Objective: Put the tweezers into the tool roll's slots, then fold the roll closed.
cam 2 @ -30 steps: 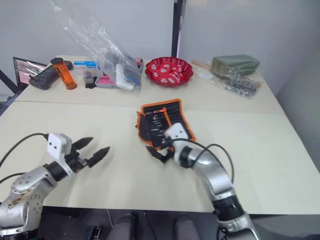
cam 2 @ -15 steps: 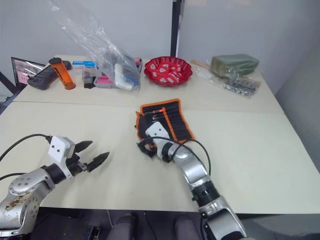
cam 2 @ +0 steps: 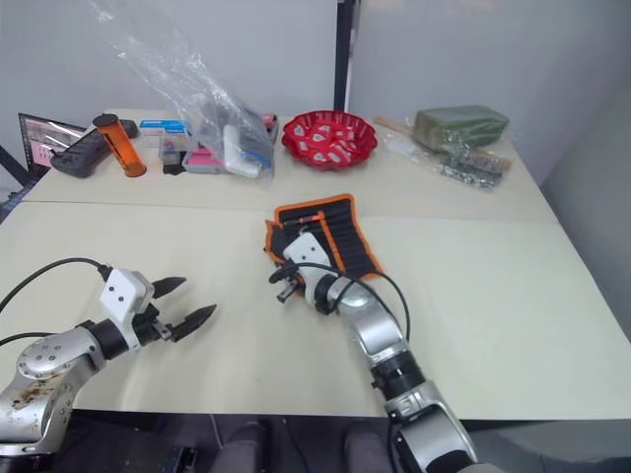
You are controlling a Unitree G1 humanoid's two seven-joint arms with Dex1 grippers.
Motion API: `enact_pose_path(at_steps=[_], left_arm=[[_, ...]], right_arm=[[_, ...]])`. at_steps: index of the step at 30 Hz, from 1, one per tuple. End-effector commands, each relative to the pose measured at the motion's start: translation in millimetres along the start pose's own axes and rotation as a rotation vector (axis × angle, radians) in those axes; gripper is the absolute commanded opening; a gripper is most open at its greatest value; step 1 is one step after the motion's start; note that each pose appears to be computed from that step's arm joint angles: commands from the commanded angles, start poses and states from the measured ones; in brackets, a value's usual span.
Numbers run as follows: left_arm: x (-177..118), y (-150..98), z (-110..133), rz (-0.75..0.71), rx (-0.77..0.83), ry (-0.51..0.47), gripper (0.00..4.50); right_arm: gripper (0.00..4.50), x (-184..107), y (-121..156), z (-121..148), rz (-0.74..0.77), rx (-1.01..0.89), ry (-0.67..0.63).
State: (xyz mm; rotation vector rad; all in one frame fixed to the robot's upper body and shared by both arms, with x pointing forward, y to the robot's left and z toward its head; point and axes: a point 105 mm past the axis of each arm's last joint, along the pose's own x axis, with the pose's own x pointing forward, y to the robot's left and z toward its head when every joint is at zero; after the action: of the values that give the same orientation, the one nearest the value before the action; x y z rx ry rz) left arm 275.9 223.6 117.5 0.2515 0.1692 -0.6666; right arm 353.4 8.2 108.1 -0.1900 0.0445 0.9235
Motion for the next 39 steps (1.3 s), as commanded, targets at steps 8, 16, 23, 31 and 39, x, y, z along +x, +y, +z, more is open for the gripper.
enact_pose_path(at_steps=[8, 16, 23, 31, 39], left_arm=[[28, -3, 20, -0.315, 0.192, 0.033, 4.50], [68, -8, 25, -0.485, 0.375, 0.055, 4.50], [98, -22, 46, -0.607, 0.535, -0.001, 4.50], [113, -37, 73, -0.725, 0.704, -0.047, 3.70], [113, -26, 76, -0.738, 0.796, -0.043, 1.36]], right_arm=[[0.03, -54, 22, 7, 0.316, -0.025, -0.007], [0.03, -93, 19, 3, 0.415, 0.045, 0.074], [0.03, -103, 6, -1, 0.363, 0.048, 0.113], [0.00, -105, -5, -2, 0.285, 0.047, 0.117], [0.00, -108, -8, -5, 0.247, 0.056, 0.120]])
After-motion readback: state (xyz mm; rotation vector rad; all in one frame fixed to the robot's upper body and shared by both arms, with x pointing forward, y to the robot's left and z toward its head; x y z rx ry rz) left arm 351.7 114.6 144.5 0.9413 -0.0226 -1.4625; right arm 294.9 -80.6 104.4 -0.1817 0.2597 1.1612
